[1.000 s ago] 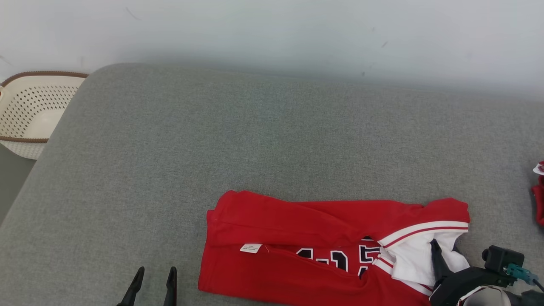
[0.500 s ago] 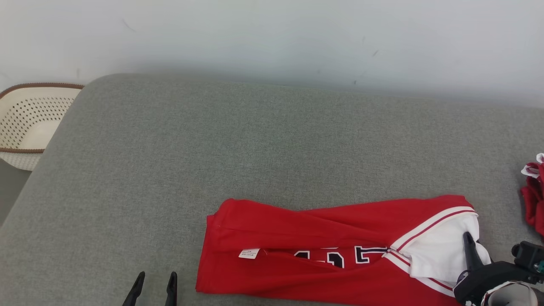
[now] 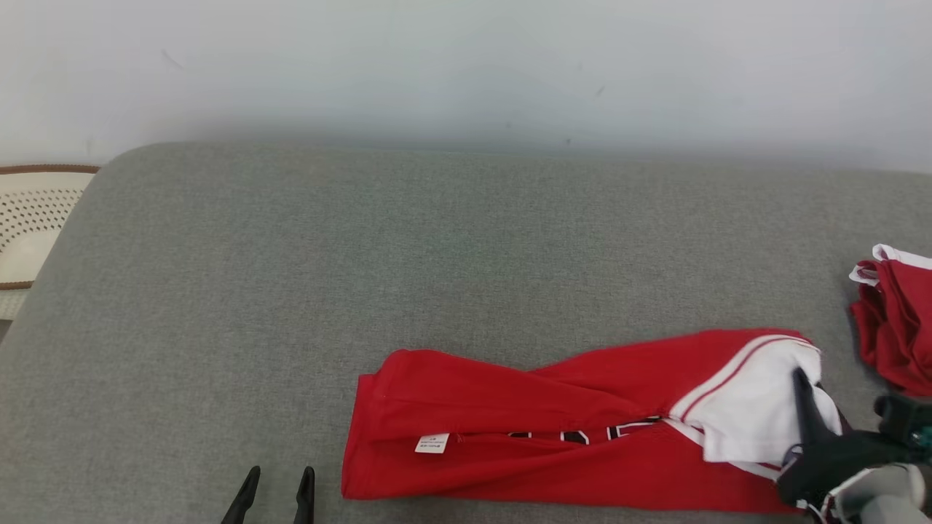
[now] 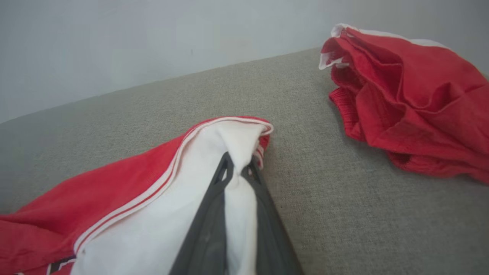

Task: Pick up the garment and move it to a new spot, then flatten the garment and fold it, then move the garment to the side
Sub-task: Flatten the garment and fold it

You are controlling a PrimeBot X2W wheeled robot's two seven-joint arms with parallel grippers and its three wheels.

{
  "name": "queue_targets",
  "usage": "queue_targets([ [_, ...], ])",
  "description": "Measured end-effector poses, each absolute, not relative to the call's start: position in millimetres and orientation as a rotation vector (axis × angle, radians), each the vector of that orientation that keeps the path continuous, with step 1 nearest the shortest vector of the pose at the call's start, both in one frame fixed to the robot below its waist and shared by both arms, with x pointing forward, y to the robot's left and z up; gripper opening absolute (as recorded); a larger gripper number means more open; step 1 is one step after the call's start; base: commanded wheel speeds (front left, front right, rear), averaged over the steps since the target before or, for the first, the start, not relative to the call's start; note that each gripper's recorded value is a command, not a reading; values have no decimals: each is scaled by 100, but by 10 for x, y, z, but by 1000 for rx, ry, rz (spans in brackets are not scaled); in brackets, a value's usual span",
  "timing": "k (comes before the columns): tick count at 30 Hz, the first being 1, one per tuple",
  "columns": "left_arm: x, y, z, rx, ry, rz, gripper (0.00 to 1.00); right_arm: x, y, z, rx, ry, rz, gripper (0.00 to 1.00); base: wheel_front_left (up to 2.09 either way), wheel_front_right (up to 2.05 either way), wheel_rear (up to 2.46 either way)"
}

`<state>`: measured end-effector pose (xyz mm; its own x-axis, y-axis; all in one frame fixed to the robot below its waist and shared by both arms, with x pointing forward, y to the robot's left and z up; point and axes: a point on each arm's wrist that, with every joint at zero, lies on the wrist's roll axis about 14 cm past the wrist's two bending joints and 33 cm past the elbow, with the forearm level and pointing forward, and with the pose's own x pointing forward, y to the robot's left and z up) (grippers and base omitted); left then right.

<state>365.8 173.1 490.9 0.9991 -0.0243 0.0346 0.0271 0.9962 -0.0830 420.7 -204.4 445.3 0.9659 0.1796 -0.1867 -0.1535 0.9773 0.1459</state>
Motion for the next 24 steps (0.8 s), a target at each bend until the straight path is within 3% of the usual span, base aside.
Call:
queue_targets([
  [14, 3670, 1633, 4872, -104, -20, -50, 100, 3966, -562, 4723, 78, 146, 667, 0, 0, 0, 0],
  [24, 3567, 1793, 4863, -123, -17, 9, 100, 3774, 188, 4673, 43, 191, 902, 0, 0, 0, 0],
])
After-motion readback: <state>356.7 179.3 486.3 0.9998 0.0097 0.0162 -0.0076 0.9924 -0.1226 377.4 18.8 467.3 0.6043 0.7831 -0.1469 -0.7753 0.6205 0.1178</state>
